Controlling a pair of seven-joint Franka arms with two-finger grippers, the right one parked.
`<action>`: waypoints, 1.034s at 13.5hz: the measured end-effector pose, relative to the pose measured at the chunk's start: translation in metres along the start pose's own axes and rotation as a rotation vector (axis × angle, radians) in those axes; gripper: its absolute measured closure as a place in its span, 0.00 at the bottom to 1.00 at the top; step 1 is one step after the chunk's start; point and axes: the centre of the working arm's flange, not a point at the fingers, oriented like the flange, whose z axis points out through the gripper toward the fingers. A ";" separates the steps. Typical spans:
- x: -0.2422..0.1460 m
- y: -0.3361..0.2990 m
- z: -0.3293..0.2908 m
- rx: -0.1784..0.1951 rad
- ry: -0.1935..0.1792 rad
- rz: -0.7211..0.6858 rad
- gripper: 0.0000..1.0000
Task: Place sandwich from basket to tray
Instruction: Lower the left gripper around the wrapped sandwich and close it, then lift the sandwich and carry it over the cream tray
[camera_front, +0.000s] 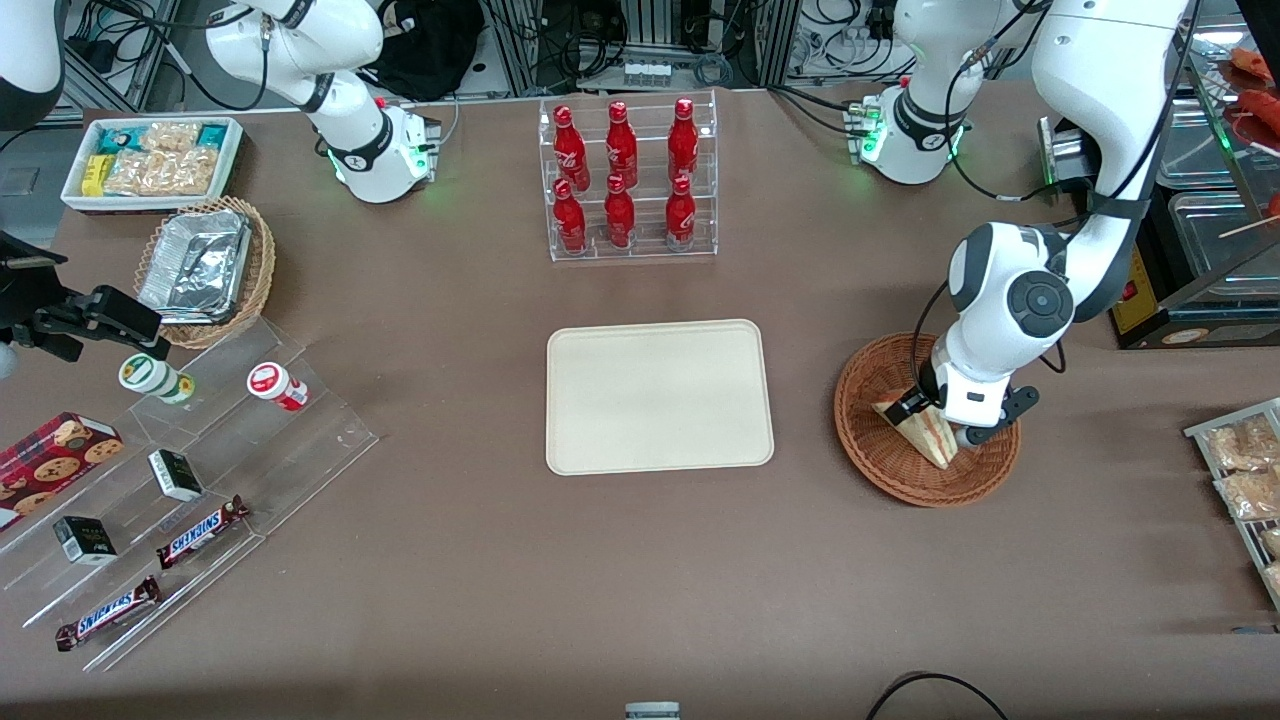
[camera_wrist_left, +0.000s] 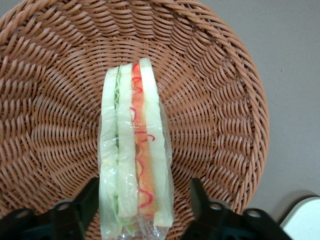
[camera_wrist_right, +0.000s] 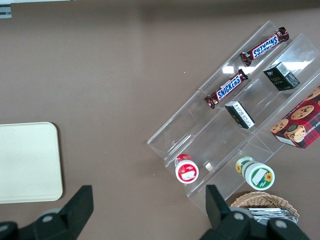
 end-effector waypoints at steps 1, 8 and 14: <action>0.001 0.000 0.000 0.000 0.000 0.000 0.39; 0.026 0.018 -0.063 0.049 -0.035 0.012 0.84; -0.028 0.099 -0.161 0.089 -0.057 0.242 0.86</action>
